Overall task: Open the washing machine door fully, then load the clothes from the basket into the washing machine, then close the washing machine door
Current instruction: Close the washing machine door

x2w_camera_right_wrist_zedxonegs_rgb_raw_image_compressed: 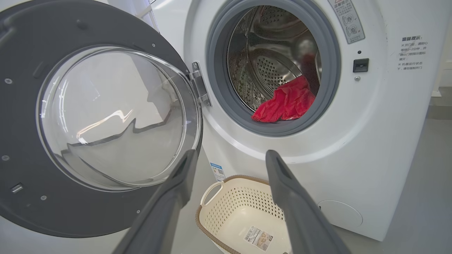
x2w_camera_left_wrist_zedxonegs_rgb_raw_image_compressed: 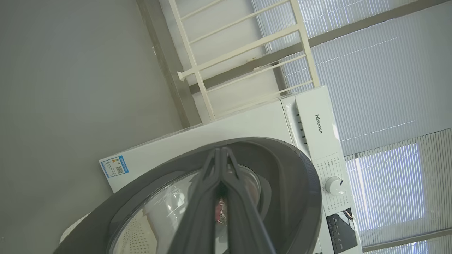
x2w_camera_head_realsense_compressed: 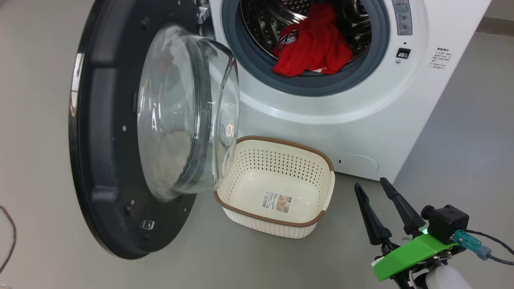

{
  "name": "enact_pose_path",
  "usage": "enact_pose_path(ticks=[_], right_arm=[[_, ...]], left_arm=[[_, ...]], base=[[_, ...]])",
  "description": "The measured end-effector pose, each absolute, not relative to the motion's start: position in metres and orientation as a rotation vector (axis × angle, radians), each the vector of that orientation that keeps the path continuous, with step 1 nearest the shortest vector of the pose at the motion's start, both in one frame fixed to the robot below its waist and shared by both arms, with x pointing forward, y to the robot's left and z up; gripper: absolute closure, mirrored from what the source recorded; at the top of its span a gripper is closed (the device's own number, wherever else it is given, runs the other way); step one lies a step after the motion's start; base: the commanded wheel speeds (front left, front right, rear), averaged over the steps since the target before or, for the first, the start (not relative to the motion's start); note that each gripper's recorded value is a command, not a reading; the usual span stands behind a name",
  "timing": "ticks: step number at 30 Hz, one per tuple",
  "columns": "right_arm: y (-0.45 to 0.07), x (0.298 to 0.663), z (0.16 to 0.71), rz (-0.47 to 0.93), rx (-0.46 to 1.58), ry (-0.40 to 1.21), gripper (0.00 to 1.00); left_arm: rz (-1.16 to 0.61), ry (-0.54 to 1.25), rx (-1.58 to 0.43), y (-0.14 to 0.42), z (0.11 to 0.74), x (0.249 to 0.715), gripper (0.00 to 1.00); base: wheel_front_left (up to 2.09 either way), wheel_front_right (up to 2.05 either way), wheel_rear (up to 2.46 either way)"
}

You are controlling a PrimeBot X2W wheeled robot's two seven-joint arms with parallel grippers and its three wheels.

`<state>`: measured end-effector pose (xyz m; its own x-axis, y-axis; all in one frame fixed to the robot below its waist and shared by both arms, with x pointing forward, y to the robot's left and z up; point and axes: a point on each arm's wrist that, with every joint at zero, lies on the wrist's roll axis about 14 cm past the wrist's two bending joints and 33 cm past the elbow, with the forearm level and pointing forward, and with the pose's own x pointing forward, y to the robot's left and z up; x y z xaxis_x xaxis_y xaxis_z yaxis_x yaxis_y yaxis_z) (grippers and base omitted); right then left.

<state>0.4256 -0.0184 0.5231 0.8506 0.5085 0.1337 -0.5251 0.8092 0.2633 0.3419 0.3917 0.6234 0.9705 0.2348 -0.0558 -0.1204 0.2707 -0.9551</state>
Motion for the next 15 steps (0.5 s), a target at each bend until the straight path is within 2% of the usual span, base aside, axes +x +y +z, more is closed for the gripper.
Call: enact_pose_path(ticks=[15], right_arm=[[-0.039, 0.425, 0.523, 0.497, 0.298, -0.064, 0.0]], left_arm=[[0.022, 0.111, -1.316, 0.316, 0.637, 0.379, 1.0]], base=[[0.0, 0.0, 0.0]])
